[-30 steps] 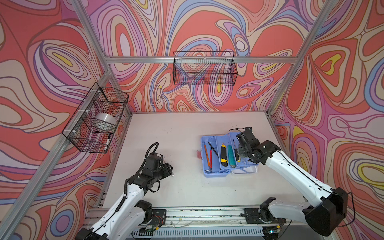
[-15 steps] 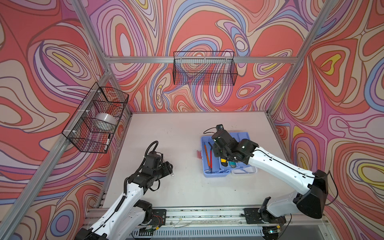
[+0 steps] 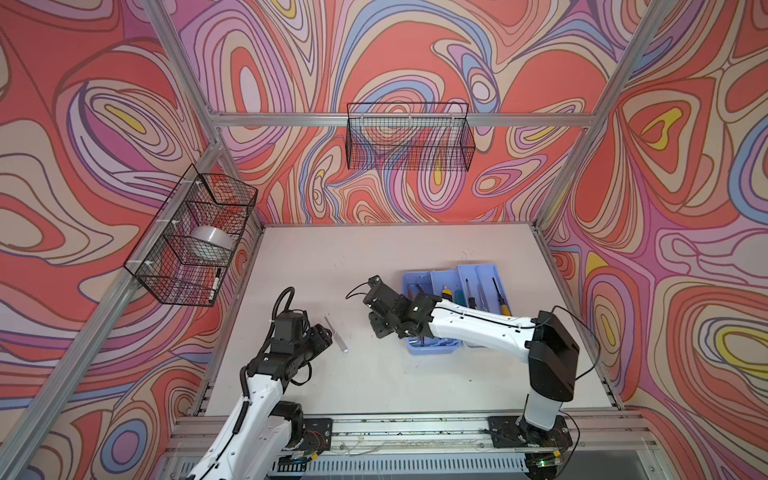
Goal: Pack the tool kit
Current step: 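Move the open right gripper from the box over the clear-handled screwdriver, then close the right gripper on the clear screwdriver handle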
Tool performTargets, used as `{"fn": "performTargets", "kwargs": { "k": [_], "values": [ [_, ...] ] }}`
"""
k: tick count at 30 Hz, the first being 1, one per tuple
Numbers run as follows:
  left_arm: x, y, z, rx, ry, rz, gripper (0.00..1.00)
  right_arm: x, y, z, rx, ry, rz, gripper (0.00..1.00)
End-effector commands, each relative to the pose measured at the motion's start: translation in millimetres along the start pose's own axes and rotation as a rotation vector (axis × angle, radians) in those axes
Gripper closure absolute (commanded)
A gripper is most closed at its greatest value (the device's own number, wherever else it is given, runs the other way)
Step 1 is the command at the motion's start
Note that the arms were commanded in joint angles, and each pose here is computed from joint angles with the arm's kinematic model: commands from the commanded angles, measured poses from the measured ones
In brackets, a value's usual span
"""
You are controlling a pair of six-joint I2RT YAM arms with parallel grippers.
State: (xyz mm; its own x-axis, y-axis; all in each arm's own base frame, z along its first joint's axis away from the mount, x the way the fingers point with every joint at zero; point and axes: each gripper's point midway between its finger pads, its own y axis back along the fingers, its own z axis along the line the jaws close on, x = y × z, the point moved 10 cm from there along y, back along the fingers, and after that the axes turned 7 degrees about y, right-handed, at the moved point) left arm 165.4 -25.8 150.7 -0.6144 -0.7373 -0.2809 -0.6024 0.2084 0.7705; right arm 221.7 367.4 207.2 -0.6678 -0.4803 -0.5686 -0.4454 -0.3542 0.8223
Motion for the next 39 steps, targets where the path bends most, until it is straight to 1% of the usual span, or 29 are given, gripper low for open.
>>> {"fn": "performTargets", "kwargs": {
  "k": [1,7,12,14,17,22,27,32,39],
  "values": [
    [1.9,1.1,9.2,0.007,0.08,0.006,0.31,-2.4,-18.3,26.4,-0.081,0.023,0.01,0.51],
    [2.2,10.9,21.3,0.036,0.138,-0.028,0.31,-0.4,-47.3,57.7,-0.163,0.052,0.045,0.51],
    [3.7,16.9,23.9,0.058,0.155,-0.06,0.31,3.8,-66.7,70.0,-0.179,0.059,0.076,0.52],
    [4.4,16.5,25.1,0.06,0.162,-0.061,0.3,5.0,-72.0,72.2,-0.175,0.06,0.082,0.53],
    [4.7,13.4,25.5,0.07,0.167,-0.05,0.3,6.8,-79.9,73.4,-0.161,0.063,0.09,0.57],
    [6.7,6.2,29.4,0.07,0.192,-0.026,0.3,7.1,-87.9,74.9,-0.148,0.077,0.098,0.58],
    [6.9,6.0,32.0,0.066,0.206,-0.031,0.3,8.8,-96.6,76.6,-0.143,0.081,0.109,0.59],
    [7.2,5.2,34.1,0.063,0.212,-0.033,0.3,9.9,-105.2,78.6,-0.138,0.083,0.117,0.62],
    [7.7,4.3,35.0,0.062,0.203,-0.028,0.3,10.4,-112.3,78.2,-0.107,0.087,0.121,0.64]
  ]
}}
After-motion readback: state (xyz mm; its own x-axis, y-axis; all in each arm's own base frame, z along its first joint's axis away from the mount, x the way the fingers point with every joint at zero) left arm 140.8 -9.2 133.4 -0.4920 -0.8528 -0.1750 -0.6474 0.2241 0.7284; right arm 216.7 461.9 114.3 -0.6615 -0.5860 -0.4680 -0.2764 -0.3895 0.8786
